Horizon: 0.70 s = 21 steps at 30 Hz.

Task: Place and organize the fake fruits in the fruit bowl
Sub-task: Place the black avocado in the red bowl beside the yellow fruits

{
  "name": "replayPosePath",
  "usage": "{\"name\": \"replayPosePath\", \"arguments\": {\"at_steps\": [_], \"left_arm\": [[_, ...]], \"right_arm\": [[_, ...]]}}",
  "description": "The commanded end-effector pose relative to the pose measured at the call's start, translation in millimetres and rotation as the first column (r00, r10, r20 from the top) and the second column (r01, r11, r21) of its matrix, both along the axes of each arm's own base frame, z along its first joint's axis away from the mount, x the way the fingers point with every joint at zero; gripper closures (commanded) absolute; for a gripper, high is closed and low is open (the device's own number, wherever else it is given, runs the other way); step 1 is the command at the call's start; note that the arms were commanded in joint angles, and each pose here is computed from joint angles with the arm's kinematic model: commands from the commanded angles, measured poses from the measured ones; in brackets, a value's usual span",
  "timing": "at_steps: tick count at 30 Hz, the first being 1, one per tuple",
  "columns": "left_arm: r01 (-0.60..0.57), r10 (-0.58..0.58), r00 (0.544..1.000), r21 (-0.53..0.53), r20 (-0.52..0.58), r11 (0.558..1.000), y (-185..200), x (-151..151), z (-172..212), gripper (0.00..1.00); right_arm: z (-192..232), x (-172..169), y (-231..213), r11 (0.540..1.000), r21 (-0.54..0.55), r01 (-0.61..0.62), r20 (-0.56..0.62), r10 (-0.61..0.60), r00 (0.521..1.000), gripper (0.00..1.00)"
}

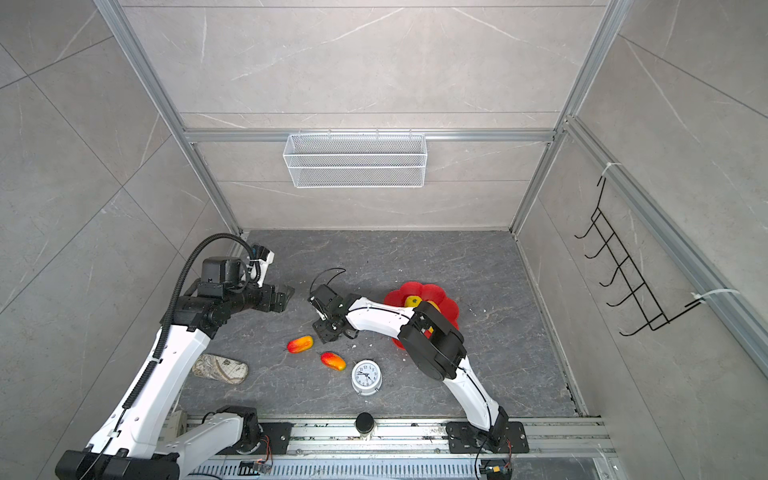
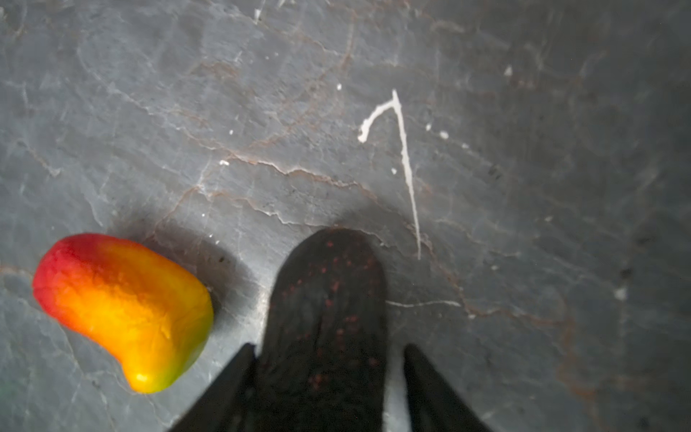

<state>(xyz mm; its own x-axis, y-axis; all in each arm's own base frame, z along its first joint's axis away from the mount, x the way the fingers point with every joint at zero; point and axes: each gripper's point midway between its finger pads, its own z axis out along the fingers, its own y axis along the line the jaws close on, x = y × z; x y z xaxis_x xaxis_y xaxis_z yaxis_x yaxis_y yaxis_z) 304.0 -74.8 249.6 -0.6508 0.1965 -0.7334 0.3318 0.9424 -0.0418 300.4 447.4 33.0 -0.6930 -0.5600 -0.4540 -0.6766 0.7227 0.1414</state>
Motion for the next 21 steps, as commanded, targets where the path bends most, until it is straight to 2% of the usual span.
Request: {"name": "replayPosePath", "arguments": {"at_steps": [1,3,7,10,12,16,21], "left_arm": [[-0.011,0.011,1.0,-0.012,0.014,1.0,1,3,8,0.0],[-0.012,0.012,1.0,-0.011,0.014,1.0,1,3,8,0.0],[-0.013,0.013,1.0,-0.011,0.014,1.0,1,2,8,0.0],[-0.013,0.013,1.0,-0.01,0.017,1.0,1,3,9,0.0],[-0.012,0.012,1.0,-0.008,0.018,1.0,1,2,9,0.0],[-0.014,0.014,1.0,-0.004,0.017,1.0,2,3,9,0.0],[-0.013,0.013,1.0,-0.007,0.013,1.0,2,3,8,0.0]], "right_arm": [[11,6,5,1.0,0.011,0.007,0.024,-0.007,1.0,0.53],[25,7,1,1.0,0.019,0.004,0.045,-0.005,0.999,0.58],[72,11,-21,0.999,0.042,-0.001,0.103,-0.003,0.995,0.59],[109,18,-62,0.997,0.057,0.046,0.138,-0.054,0.989,0.6],[127,24,-102,0.994,0.028,0.102,0.179,-0.106,0.978,0.6],[139,25,-171,0.978,-0.06,0.198,0.213,-0.181,0.96,0.6],[118,12,-224,0.95,-0.139,0.278,0.172,-0.253,0.952,0.6]]}}
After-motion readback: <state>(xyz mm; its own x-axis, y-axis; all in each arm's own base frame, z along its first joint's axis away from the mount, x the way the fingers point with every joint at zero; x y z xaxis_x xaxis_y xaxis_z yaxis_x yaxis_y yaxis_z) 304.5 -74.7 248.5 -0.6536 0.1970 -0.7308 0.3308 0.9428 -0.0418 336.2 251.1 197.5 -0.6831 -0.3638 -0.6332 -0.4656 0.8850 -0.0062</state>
